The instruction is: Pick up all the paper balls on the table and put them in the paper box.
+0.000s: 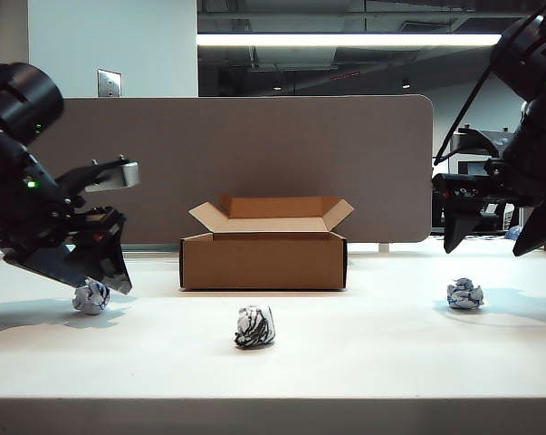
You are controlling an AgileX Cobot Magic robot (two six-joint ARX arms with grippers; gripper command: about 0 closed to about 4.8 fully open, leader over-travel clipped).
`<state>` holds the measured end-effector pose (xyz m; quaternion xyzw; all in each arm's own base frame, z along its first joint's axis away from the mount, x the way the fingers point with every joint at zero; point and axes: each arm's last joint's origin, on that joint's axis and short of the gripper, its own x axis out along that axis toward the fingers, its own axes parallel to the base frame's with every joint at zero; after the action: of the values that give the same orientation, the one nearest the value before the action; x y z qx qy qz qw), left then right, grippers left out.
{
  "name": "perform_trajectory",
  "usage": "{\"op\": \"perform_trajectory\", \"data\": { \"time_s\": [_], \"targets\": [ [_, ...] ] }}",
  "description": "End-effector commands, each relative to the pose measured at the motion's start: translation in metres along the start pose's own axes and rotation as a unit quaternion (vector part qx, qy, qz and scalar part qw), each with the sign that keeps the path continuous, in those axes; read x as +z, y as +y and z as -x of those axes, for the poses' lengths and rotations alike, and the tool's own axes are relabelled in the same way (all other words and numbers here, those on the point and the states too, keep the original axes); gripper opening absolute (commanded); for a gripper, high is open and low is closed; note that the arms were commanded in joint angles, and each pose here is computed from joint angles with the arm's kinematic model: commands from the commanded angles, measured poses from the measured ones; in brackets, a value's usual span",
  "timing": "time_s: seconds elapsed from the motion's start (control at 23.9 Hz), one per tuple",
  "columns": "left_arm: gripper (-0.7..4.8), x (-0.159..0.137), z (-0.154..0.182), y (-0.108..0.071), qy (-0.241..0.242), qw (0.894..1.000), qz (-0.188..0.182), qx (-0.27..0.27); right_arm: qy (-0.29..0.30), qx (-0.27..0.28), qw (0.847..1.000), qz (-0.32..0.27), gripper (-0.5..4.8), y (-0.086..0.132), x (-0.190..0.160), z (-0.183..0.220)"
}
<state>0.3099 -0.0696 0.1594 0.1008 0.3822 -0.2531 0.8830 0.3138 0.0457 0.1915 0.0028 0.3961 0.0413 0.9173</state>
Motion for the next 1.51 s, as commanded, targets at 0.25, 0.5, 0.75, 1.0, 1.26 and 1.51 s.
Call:
{"op": "perform_trajectory", "data": {
  "time_s": [0.25, 0.5, 0.75, 1.0, 1.26, 1.51],
  "targets": [
    [3.45, 0.002, 0.002, -0.003, 0.072, 0.996, 0.040, -0.018, 0.015, 0.011, 1.000, -0.007, 4.79, 0.014, -0.003, 0.000],
    [3.41, 0.001, 0.001, -0.007, 0.082, 0.996, 0.038, -0.024, 0.033, 0.014, 0.999, -0.005, 4.79, 0.019, -0.009, -0.009],
    [3.41, -0.001, 0.002, -0.008, 0.093, 0.994, 0.051, -0.025, 0.060, 0.006, 0.998, -0.015, 4.79, 0.019, -0.016, -0.017],
    [3.40, -0.001, 0.002, -0.008, 0.094, 0.994, 0.051, -0.025, 0.077, 0.011, 0.997, -0.010, 4.74, 0.020, -0.021, -0.023],
    [3.40, -0.001, 0.002, -0.008, 0.093, 0.994, 0.050, -0.023, 0.093, 0.016, 0.996, 0.002, 4.13, 0.024, -0.027, -0.030],
    [2.63, 0.001, 0.002, -0.008, 0.091, 0.994, 0.049, -0.025, 0.101, 0.020, 0.995, 0.012, 2.57, 0.031, -0.029, -0.029]
  ]
}}
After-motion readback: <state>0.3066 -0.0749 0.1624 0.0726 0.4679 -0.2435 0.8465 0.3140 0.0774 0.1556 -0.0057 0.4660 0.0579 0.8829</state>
